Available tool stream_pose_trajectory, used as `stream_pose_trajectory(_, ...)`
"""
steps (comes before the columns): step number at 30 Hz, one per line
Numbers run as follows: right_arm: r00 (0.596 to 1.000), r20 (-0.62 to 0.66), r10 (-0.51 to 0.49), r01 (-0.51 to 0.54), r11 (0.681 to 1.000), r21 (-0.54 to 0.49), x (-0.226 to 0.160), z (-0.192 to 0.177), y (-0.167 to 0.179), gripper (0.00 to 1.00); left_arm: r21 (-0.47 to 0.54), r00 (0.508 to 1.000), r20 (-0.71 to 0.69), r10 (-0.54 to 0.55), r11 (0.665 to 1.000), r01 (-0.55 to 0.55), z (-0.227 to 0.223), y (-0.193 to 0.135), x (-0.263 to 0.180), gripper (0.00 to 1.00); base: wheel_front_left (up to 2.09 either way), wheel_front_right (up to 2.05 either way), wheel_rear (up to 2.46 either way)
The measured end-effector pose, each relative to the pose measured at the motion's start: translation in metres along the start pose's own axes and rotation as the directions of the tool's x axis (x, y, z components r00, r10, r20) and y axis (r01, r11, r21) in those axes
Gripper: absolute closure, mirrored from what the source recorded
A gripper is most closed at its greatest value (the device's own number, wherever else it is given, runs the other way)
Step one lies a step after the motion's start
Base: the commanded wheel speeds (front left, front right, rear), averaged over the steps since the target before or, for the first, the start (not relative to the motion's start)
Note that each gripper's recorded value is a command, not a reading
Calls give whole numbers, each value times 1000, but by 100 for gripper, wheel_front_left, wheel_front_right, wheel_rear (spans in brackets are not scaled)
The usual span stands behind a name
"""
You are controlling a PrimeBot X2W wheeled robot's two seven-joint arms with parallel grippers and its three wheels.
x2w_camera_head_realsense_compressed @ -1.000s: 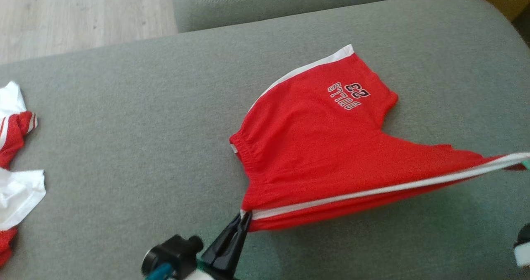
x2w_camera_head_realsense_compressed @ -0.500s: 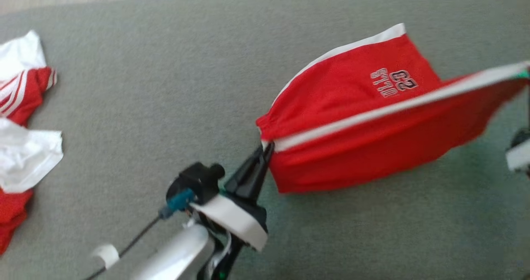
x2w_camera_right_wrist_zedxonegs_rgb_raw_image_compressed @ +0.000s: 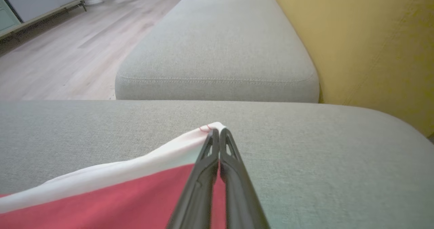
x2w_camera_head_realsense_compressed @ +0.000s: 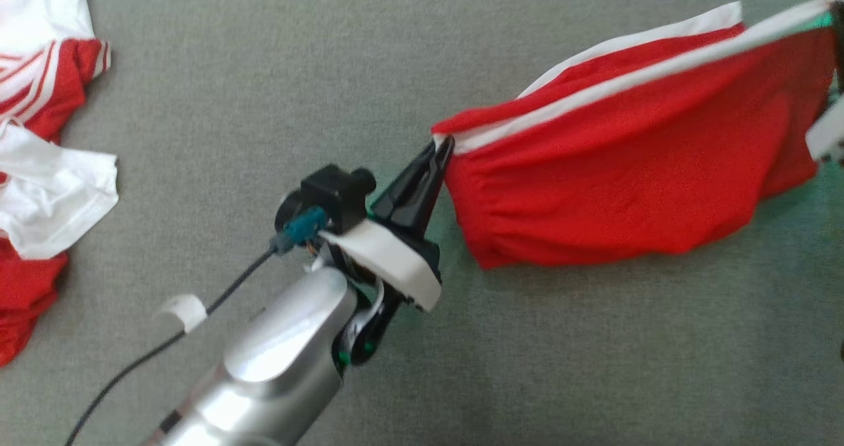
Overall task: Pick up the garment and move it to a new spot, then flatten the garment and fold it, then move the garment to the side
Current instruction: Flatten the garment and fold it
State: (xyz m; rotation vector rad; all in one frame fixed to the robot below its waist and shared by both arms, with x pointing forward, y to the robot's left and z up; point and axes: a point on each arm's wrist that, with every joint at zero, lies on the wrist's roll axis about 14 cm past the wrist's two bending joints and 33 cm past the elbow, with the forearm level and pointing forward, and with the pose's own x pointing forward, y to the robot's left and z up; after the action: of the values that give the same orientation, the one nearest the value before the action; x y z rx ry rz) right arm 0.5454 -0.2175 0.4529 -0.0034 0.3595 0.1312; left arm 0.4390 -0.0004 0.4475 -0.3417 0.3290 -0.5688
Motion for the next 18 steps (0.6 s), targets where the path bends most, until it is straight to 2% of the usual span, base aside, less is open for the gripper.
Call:
stream_pose_trajectory(9,992,-108,58,-61,998,-18,54,-27,19,100,35,998,-30,51,998,-50,-12,30,17,100,0,0,0)
stream_pose_trajectory(10,991,-117,64,-66,998,-12,58,-31,21,84,33,998,-28,56,998,-55,-13,32,18,88,0,0,0)
stream_pose_trajectory(11,990,-124,69,-70,998,-4,60,-34,23,53,32,998,-32,61,998,-60,-15,34,17,69,0,0,0)
stream_pose_trajectory(12,990,-119,74,-74,997,5,62,-36,25,5,32,997,-35,65,997,-64,-16,35,17,51,0,0,0)
stream_pose_trajectory(13,991,-108,76,-75,997,15,63,-35,26,0,33,997,-33,69,997,-68,-17,37,16,0,0,0,0)
stream_pose_trajectory(18,996,-44,74,-73,997,17,55,-26,23,0,102,996,33,77,992,-80,-5,35,12,0,0,0,0)
